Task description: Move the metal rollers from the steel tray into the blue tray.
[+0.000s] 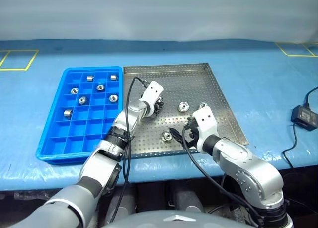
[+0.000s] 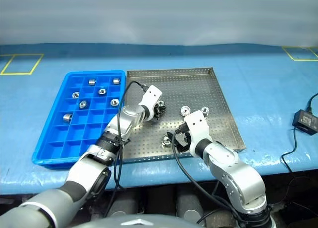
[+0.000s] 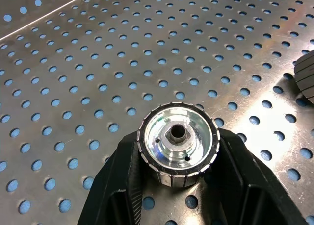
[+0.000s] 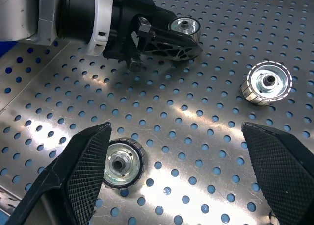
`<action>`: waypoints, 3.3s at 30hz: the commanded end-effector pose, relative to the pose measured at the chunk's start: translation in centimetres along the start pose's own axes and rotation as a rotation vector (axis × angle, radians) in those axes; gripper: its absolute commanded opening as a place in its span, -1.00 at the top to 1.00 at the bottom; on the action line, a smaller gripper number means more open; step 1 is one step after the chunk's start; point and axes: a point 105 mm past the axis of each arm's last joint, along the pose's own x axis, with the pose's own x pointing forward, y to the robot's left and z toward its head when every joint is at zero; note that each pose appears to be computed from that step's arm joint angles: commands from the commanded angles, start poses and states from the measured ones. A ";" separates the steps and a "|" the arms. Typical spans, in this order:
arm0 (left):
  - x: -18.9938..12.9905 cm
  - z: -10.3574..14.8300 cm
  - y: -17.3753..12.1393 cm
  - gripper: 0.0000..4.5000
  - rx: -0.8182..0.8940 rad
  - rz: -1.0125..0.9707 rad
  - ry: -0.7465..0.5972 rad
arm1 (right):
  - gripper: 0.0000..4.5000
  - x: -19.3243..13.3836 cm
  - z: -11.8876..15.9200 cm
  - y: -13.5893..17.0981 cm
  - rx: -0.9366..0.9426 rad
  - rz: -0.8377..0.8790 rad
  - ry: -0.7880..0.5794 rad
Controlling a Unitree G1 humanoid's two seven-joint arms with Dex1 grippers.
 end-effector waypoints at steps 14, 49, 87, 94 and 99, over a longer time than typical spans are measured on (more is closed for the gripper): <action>-15.2 4.0 11.2 0.25 -0.102 0.691 -0.337 | -1.00 0.5 2.1 1.9 -0.077 0.097 -0.092; -20.7 -8.2 8.4 -0.34 -0.312 0.806 0.139 | -1.00 1.3 2.7 5.2 -0.169 0.340 -0.119; -11.6 -0.4 -4.6 -0.99 -0.191 -0.294 -0.063 | -1.00 -2.3 0.1 1.0 -0.109 0.100 -0.044; -9.5 -1.3 -7.6 -0.99 -0.302 -0.434 0.029 | -1.00 -3.0 -0.3 0.6 -0.078 0.033 -0.044; -8.5 -2.9 -8.1 -0.99 -0.331 -0.416 0.134 | -1.00 -3.2 -0.4 0.8 -0.064 0.015 -0.046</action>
